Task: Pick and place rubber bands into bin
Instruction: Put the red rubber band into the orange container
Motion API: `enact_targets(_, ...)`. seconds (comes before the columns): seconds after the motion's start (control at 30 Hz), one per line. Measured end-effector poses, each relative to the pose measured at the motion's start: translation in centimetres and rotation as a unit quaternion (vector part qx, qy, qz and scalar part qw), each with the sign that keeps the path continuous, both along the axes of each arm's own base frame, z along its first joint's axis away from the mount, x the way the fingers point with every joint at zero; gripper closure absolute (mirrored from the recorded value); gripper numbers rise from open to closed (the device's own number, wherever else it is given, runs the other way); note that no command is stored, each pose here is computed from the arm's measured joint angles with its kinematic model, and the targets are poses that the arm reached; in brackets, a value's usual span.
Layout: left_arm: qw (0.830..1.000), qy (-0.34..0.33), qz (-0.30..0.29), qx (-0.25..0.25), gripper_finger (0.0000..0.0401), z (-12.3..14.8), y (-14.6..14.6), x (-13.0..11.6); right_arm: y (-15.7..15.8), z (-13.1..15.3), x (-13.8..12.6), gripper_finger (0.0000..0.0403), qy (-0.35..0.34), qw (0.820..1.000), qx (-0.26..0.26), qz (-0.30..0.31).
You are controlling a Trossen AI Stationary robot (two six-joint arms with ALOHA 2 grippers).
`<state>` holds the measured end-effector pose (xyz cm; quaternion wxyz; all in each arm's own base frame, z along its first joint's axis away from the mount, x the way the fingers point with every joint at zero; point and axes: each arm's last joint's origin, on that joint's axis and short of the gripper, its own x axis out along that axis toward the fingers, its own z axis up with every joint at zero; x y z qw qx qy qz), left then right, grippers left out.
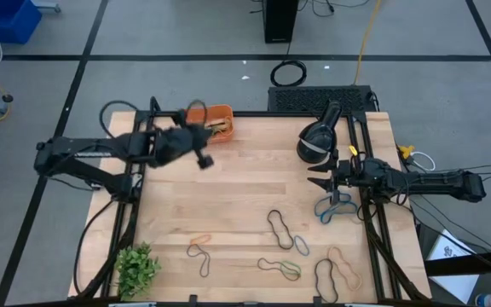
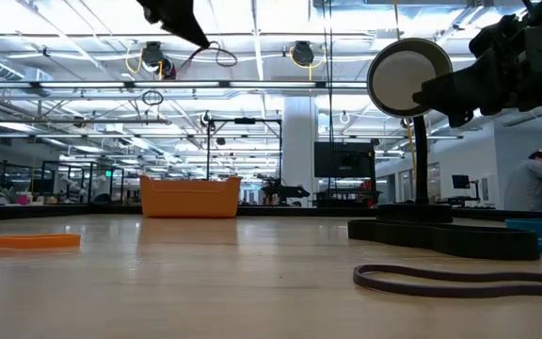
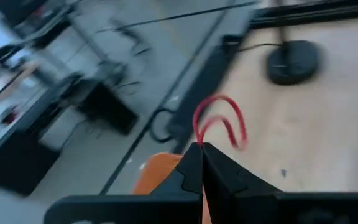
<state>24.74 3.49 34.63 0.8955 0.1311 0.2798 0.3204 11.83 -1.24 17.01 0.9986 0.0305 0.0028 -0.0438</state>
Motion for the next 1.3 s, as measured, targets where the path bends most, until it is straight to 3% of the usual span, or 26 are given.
enact_targets(0.3,0.992,0.022,0.117,-0.029,0.0398,-2.4,6.6,0.9,0.0,-0.1,0.0,0.0248,0.002,1.0,0.022,0.002)
enact_targets(0.77,0.958,0.135,0.233,-0.101,0.0399,-11.8,14.4,3.5,0.0,-0.2,0.0,0.0248,0.01,1.0,0.027,0.002)
enact_targets(1.03,0.944,0.164,0.236,-0.164,0.0397,-15.7,16.2,3.9,0.0,-0.4,0.0,0.0248,0.017,1.0,0.025,0.002)
enact_targets(1.3,0.942,0.156,0.22,-0.201,0.0397,-16.3,16.7,3.8,0.0,-0.5,0.0,0.0248,0.026,0.999,0.02,0.002)
